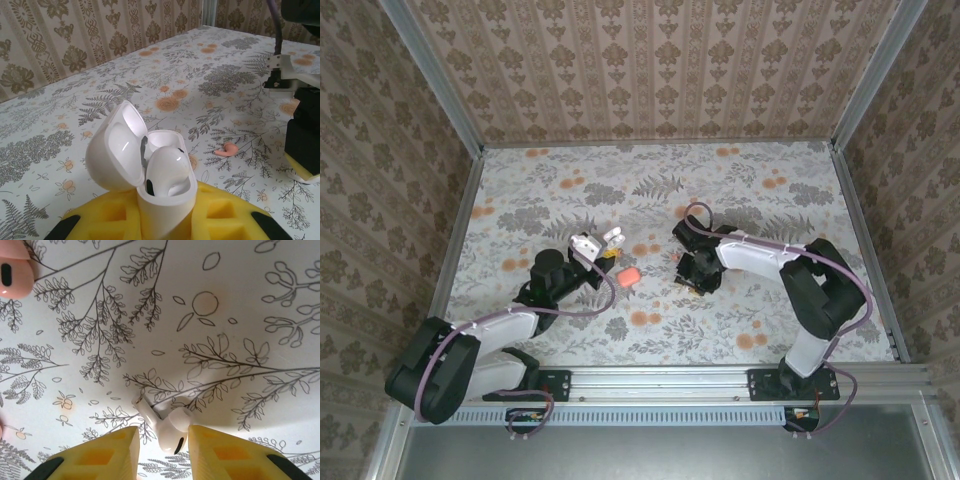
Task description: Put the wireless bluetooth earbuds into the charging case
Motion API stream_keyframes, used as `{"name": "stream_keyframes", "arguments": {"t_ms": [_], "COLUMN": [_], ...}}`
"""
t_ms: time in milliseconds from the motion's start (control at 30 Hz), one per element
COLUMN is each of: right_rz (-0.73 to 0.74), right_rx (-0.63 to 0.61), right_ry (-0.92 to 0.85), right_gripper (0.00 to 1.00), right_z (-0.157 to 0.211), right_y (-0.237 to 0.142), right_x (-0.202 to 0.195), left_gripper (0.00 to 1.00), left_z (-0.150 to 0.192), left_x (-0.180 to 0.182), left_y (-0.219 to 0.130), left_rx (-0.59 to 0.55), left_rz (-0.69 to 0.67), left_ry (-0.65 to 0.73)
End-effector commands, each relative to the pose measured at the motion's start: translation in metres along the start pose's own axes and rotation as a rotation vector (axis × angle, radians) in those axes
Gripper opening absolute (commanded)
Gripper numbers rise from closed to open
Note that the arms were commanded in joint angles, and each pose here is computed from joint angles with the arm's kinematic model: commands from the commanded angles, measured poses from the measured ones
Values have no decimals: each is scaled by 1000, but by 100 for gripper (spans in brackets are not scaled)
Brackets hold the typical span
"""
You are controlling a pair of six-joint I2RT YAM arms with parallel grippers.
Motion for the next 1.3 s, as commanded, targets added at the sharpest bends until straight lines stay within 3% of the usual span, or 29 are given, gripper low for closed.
{"name": "stream_keyframes", "arguments": {"t_ms": [0,200,400,833,1033,1267], "right_rz": [12,68,106,149,144,150], "right_rx": [-30,-9,-1,-9,18,71], "right_ry": [-41,-68,-76,-145,-325,-771], "right_gripper": [32,30,34,25,24,21], "right_z": [-6,-4,-6,-7,3,8], "right_y": [-2,2,7,1,-11,-25], "right_x": [8,7,6,4,14,20], "left_gripper": [1,1,1,1,1,1], "left_z": [-2,-1,-2,-3,-3,-4], "left_x": [2,2,3,3,3,8], "left_y": [-3,-3,-3,-3,-3,-6], "left_rx": [-8,-5,-8,-5,-1,-3], "left_rz": [-8,-9,-11,-14,-11,-69], "left_ry": [8,8,9,10,10,-9]}}
Point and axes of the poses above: each hand's point on the last joint's axis, 136 mm out from that joint toward the fingers, its own y axis out along the fingers, its own x axis along the line the jaws close on, z = x × y, the point moved 7 cm from there along -y, back along the fingers, and after that the axes turned 1 degree about -y, right-handed, at the moved point
